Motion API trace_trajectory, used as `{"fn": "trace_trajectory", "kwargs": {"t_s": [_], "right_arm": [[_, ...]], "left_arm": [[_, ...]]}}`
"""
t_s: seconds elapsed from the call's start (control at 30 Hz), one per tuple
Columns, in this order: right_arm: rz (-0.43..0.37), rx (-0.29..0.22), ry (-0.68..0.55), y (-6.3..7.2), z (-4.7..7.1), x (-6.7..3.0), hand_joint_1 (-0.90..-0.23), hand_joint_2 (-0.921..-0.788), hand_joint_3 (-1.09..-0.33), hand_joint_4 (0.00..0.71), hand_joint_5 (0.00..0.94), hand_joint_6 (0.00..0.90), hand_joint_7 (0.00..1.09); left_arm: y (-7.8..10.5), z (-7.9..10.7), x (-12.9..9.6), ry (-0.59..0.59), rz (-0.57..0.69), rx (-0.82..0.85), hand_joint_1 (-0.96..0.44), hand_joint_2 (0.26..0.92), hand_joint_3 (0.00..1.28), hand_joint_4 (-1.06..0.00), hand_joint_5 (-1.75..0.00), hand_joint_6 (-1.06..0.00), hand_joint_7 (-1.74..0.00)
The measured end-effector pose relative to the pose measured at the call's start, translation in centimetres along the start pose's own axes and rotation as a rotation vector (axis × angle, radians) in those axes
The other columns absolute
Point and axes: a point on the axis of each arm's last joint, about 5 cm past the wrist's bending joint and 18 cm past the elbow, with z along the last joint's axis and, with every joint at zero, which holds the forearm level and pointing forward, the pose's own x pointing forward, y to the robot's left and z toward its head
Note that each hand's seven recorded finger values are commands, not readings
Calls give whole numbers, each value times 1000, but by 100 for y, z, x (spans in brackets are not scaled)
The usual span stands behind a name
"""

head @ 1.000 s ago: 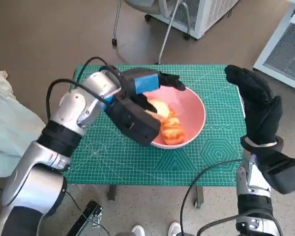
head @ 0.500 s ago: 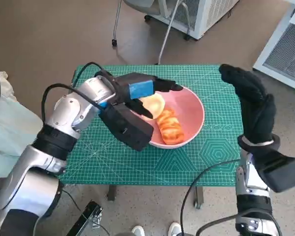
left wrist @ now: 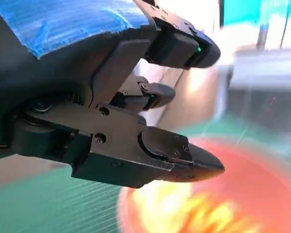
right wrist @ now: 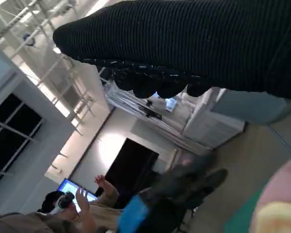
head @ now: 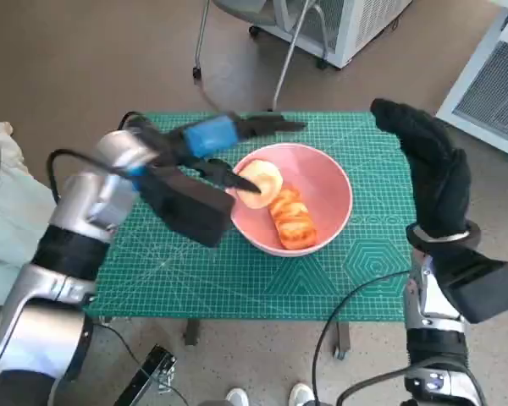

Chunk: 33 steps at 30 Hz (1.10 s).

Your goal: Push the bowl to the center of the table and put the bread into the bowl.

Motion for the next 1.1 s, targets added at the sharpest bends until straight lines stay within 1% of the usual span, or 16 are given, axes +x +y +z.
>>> {"fn": "trace_trajectory", "kwargs": {"t_s": [0.1, 0.2, 0.27, 0.4, 0.43, 0.5, 0.57, 0.63, 0.7, 0.73, 0.8, 0.9, 1.1], "right_arm": [[-18, 0, -7, -2, 7, 27, -616, -921, -723, 378, 4, 26, 826], [-33, 0, -12, 1, 15, 63, -613, -921, -721, 384, 7, 34, 828], [-41, 1, -8, 8, 16, 87, -612, -921, -721, 385, 7, 36, 827], [-49, 5, 4, 34, 16, 133, -620, -921, -724, 385, 7, 38, 825], [-51, 8, 7, 43, 17, 144, -621, -921, -724, 385, 7, 38, 825], [-53, 13, 11, 53, 20, 161, -623, -921, -725, 384, 7, 38, 823], [-55, 15, 14, 58, 22, 172, -622, -921, -727, 382, 6, 38, 822], [-53, 16, 14, 60, 26, 180, -620, -921, -727, 380, 5, 38, 820], [-51, 16, 15, 60, 27, 183, -619, -921, -728, 378, 3, 37, 819], [-50, 16, 15, 60, 28, 184, -618, -921, -729, 378, 3, 37, 818], [-48, 16, 14, 63, 30, 189, -619, -921, -729, 376, 2, 37, 818], [-44, 16, 12, 68, 32, 197, -617, -921, -728, 373, 1, 37, 816], [-36, 15, 3, 77, 46, 216, -618, -921, -721, 369, 0, 37, 813]], "left_arm": [[-24, -57, -95, -50, 126, -133, -64, 873, 14, -434, -65, -448, -265], [-87, -80, -157, -87, 237, -221, -99, 887, 12, -454, -53, -363, -396], [-148, -80, -188, -105, 307, -271, -117, 892, 12, -463, -53, -341, -431], [-290, -74, -230, -114, 412, -362, -133, 897, 11, -506, -79, -329, -466], [-335, -72, -242, -112, 439, -387, -133, 899, 9, -500, -105, -329, -472], [-410, -66, -263, -103, 478, -428, -133, 902, 7, -409, -318, -329, -494], [-472, -60, -278, -94, 508, -459, -127, 907, 7, -271, -638, -321, -553], [-537, -51, -295, -88, 536, -493, -118, 912, 13, -210, -785, -309, -606], [-579, -37, -305, -89, 553, -514, -107, 916, 23, -172, -869, -295, -659], [-602, -28, -306, -90, 559, -525, -104, 916, 26, -167, -879, -292, -669], [-631, -11, -314, -93, 564, -536, -98, 917, 34, -170, -844, -275, -709], [-652, 8, -335, -97, 564, -537, -107, 919, 39, -189, -740, -248, -766], [-653, 40, -371, -121, 552, -538, -121, 920, 61, -203, -666, -212, -795]]}}
